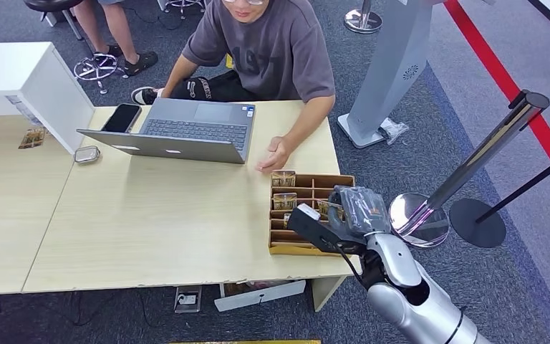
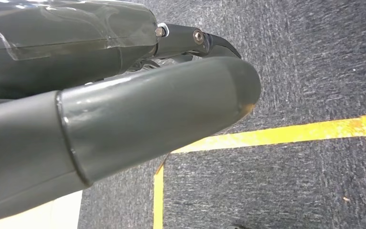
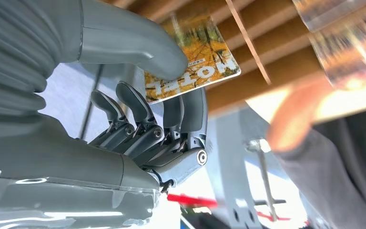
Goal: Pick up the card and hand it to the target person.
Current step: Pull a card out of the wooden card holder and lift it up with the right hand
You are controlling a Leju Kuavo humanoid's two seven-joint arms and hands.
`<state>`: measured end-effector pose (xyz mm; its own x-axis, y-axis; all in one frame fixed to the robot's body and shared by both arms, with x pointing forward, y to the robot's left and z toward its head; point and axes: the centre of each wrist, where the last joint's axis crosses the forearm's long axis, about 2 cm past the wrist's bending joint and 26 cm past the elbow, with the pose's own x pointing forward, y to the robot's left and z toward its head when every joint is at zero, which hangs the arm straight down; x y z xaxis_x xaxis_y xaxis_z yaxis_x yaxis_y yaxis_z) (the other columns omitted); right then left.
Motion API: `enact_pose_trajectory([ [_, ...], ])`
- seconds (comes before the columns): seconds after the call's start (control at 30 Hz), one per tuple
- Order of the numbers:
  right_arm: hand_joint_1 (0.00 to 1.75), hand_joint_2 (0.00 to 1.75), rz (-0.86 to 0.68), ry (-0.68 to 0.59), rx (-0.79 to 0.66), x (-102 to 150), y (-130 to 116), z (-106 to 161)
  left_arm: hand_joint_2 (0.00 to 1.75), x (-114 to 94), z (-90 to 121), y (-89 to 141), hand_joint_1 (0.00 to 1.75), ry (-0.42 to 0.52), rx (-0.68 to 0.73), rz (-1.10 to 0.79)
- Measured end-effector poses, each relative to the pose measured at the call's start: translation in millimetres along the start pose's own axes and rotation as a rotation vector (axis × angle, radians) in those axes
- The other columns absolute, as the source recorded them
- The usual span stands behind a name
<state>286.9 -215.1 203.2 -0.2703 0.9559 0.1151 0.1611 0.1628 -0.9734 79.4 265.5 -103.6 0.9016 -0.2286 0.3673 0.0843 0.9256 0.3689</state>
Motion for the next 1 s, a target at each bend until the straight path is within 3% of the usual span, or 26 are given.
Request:
enact_pose_trajectory([
  [0.23,1.53,1.75,-0.003,-0.064,-0.104,2,-32,-14,0.00,0,0,0,0.00,-0.010,-0.003,-0.007],
  [0.6,1.65,1.75,-0.112,-0.158,-0.312,7,-63,-38,0.00,1,0,-1,0.00,-0.025,-0.014,-0.029],
  [1.0,1.66,1.75,-0.165,-0.125,-0.345,2,-40,-98,0.00,10,-2,0,0.00,-0.037,-0.019,-0.057],
])
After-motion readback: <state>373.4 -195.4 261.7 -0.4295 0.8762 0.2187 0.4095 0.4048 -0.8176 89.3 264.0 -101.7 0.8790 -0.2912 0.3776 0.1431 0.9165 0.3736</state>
